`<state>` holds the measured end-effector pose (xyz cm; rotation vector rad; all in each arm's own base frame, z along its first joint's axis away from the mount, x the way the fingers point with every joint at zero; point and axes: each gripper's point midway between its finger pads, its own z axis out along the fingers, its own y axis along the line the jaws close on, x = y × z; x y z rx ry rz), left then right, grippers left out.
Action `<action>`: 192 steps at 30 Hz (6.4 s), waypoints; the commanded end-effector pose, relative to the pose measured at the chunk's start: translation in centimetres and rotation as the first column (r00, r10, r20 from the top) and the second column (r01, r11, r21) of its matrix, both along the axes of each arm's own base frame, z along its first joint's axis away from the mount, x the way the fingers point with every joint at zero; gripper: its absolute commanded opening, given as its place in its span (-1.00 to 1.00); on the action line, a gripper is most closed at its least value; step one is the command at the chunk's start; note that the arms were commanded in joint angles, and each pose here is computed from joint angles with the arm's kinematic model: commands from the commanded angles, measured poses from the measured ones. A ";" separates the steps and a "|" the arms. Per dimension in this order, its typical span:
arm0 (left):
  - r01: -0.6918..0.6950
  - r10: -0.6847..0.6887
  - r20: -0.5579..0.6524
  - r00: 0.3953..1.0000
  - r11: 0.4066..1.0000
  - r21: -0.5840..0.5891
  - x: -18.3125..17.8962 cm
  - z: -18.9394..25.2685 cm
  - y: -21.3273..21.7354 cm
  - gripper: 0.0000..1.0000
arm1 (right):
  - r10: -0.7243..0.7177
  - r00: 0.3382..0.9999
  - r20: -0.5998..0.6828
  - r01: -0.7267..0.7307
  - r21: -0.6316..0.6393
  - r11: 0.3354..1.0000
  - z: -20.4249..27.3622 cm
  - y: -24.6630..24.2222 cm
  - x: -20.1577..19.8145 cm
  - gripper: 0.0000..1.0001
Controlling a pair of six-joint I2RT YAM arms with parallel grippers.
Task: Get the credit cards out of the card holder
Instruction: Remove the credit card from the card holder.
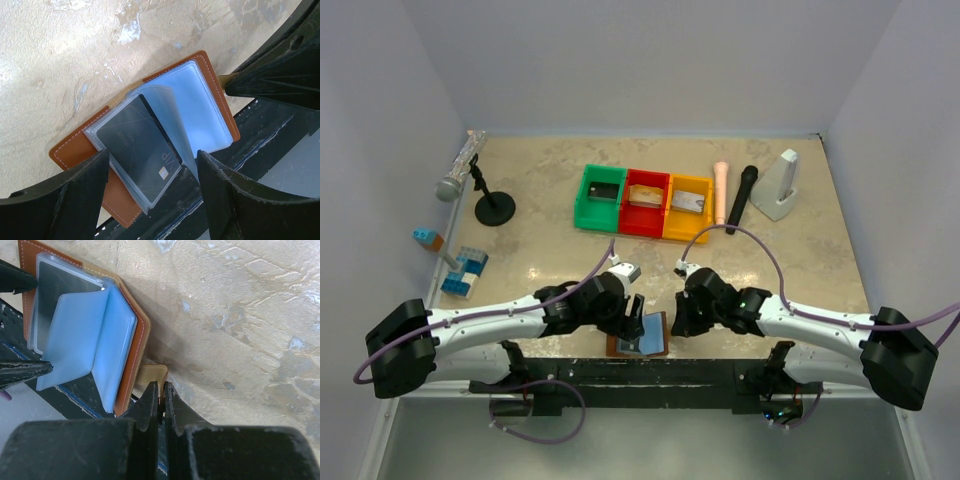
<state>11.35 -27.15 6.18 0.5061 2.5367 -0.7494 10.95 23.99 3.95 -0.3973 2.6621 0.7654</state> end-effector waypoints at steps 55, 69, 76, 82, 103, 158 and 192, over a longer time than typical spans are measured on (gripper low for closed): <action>0.073 -0.045 0.126 0.991 0.971 -0.227 0.8 5.8 -3.1 0.21 | 0.094 0.994 -0.061 -0.082 0.169 0.982 0.7 6.4 0.2 -0.73; -0.103 0.104 0.059 0.993 0.995 -0.016 1.4 -2.1 1.0 -0.16 | 0.064 0.995 -0.075 -0.048 0.204 0.978 0.8 7.0 0.3 -0.42; -0.154 0.153 0.052 0.987 0.988 0.012 1.3 -3.4 2.3 -0.24 | 0.053 0.995 -0.089 -0.030 0.245 0.969 1.3 7.7 0.4 -0.38; -0.165 0.166 0.061 0.984 0.986 -0.021 1.4 -3.0 2.4 -0.27 | 0.064 0.993 -0.096 -0.038 0.254 0.966 1.4 8.2 0.5 -0.37; -0.196 0.207 0.108 0.972 0.975 -0.105 1.6 -1.5 3.4 -0.24 | 0.050 0.988 -0.147 -0.013 0.241 0.971 0.0 9.3 0.9 -0.35; -0.150 0.149 0.024 0.988 0.989 0.006 0.5 -5.6 2.9 -0.81 | -0.007 0.990 -0.143 0.056 0.342 0.938 0.0 8.4 1.4 -0.27; -0.219 0.220 0.034 0.975 0.976 -0.022 0.9 -5.7 3.6 -1.00 | -0.100 0.981 -0.165 0.136 0.227 0.964 0.0 7.0 5.3 -0.19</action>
